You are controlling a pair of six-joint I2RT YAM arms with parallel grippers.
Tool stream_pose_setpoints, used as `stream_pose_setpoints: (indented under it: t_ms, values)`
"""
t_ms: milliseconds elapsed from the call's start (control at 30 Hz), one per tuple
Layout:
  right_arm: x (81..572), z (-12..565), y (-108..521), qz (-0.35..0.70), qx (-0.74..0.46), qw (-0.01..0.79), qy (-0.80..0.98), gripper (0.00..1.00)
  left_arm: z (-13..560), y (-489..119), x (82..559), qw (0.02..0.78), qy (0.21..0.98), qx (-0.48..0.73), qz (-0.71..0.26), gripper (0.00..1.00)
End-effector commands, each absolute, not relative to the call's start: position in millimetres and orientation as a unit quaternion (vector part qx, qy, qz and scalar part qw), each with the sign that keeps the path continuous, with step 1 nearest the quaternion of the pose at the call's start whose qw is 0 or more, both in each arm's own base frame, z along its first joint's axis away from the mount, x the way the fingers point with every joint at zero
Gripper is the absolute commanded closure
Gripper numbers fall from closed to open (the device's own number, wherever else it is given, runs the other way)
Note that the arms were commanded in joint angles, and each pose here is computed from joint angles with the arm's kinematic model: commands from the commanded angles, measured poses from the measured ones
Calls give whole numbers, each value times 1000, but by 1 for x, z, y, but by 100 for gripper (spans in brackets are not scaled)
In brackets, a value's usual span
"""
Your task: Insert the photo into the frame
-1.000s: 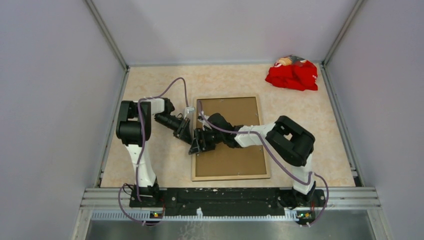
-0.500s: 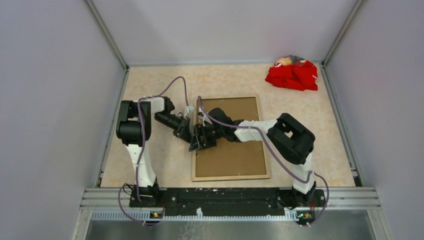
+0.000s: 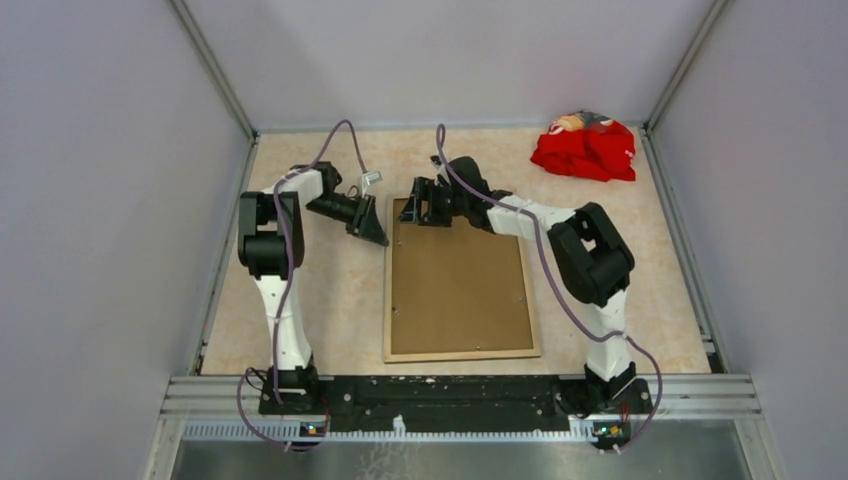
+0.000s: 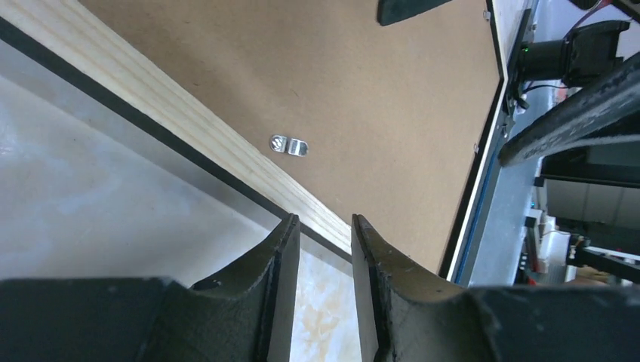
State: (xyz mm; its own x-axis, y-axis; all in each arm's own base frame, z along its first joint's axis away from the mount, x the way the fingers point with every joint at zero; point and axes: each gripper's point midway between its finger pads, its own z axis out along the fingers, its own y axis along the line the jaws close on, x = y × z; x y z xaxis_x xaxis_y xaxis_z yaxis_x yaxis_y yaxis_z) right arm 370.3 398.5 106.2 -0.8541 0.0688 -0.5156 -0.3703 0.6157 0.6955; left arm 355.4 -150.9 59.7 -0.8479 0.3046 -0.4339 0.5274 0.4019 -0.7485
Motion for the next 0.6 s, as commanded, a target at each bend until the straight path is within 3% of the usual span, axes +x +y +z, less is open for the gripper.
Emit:
stream_pose_setpoints:
  t_ms: [0, 233, 567]
  values:
    - [391, 91, 413, 428, -97, 267, 858, 27, 53, -159, 361, 100, 820, 226, -516, 63]
    - [392, 71, 422, 440, -96, 244, 859, 27, 43, -160, 359, 92, 819, 219, -522, 72]
    - [358, 56, 446, 472, -124, 189, 852, 30, 35, -160, 355, 85, 821, 212, -524, 76]
